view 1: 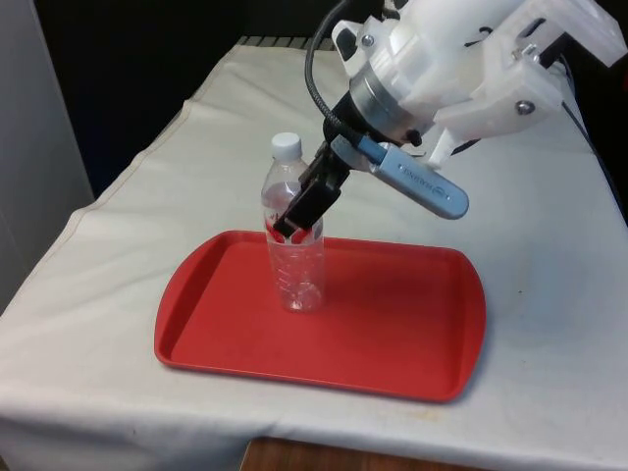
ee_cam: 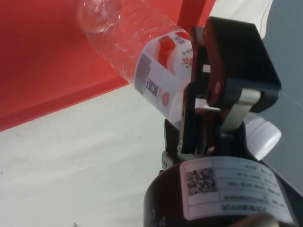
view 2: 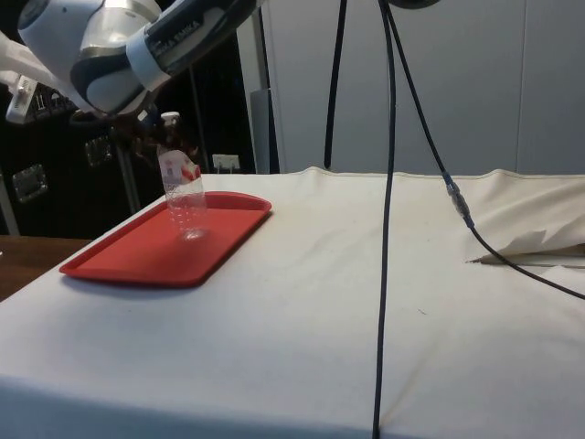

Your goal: Place the bottle upright on the tray.

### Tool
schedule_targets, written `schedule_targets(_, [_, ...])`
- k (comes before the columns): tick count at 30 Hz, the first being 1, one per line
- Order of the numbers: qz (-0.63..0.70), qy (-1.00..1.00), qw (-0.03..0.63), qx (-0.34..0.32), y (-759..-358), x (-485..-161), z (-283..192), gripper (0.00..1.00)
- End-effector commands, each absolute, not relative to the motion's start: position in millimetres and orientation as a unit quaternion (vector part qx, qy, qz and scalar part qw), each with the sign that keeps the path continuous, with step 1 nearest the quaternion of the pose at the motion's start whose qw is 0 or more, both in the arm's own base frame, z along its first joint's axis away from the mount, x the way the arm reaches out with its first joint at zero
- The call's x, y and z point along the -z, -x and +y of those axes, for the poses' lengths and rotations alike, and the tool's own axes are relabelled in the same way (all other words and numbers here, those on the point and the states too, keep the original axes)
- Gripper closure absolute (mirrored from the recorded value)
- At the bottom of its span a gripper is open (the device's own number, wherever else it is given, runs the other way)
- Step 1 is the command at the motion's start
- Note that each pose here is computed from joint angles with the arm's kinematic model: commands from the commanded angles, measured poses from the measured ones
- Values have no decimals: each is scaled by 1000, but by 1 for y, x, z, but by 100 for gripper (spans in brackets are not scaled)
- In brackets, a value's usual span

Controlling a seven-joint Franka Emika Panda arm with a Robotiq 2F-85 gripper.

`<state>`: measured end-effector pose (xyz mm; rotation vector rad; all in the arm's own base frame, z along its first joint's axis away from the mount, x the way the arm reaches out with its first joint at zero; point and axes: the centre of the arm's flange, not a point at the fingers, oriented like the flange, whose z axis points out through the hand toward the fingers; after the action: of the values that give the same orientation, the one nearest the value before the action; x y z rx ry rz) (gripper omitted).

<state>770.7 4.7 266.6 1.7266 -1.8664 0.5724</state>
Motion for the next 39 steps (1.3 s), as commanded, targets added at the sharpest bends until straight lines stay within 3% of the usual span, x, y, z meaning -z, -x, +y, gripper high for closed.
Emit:
schedule_targets(1, [-694,-636,262,-213,-771,-270,8,0])
schedule_targets(39, [-713,-610,278,-208,-769,-325,26,0])
